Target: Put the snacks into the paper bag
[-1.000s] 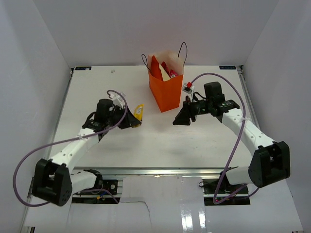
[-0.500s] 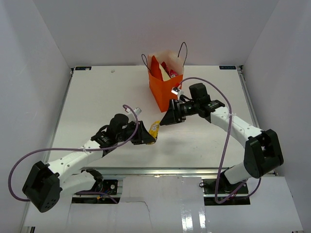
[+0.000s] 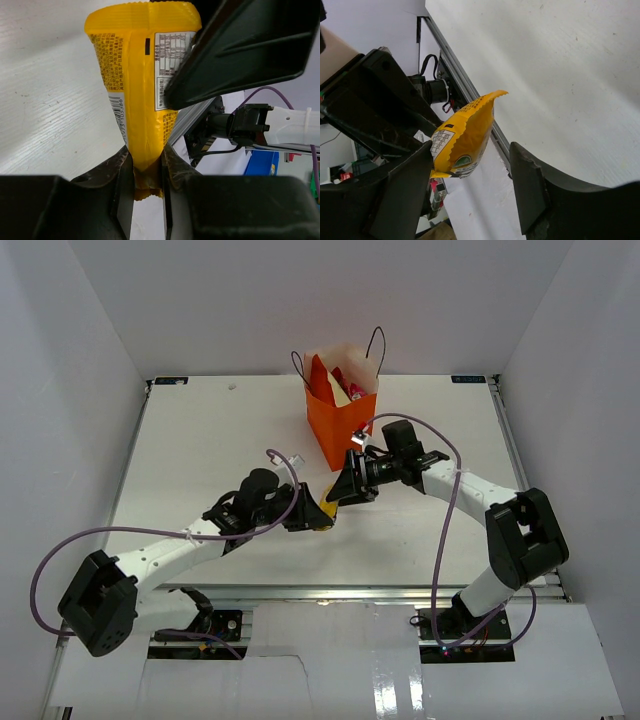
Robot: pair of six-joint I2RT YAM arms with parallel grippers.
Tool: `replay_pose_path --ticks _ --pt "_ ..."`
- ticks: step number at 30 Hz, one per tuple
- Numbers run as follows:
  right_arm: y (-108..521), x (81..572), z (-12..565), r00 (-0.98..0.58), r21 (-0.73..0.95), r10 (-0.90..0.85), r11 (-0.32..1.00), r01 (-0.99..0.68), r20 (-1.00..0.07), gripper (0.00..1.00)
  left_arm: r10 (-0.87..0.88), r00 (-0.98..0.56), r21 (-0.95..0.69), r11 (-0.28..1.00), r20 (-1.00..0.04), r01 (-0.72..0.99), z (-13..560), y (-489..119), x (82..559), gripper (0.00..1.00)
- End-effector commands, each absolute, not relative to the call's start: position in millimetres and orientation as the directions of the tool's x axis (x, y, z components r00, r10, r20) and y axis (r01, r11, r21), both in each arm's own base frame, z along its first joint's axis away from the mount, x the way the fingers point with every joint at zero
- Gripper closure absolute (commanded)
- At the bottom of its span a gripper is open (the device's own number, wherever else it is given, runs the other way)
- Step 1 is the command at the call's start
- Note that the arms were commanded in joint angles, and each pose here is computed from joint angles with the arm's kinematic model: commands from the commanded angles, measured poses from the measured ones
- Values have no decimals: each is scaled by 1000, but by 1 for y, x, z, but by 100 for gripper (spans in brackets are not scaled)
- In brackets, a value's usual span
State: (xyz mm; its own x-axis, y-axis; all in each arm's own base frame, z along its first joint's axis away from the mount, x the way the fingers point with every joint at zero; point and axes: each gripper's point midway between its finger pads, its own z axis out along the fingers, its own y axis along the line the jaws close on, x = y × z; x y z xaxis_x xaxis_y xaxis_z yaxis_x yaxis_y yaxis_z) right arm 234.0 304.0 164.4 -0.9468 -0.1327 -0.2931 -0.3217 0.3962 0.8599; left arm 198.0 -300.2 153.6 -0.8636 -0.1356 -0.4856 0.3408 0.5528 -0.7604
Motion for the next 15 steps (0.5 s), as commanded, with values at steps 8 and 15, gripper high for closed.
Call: replay_pose_path --ticks 8,15 --pt "318 238 179 -936 890 -160 295 -347 -312 54 -137 -841 -769 502 -523 396 177 -316 201 57" --pt "315 228 182 -922 891 -182 248 -380 -343 70 -138 -833 -767 492 -536 412 184 -319 204 44"
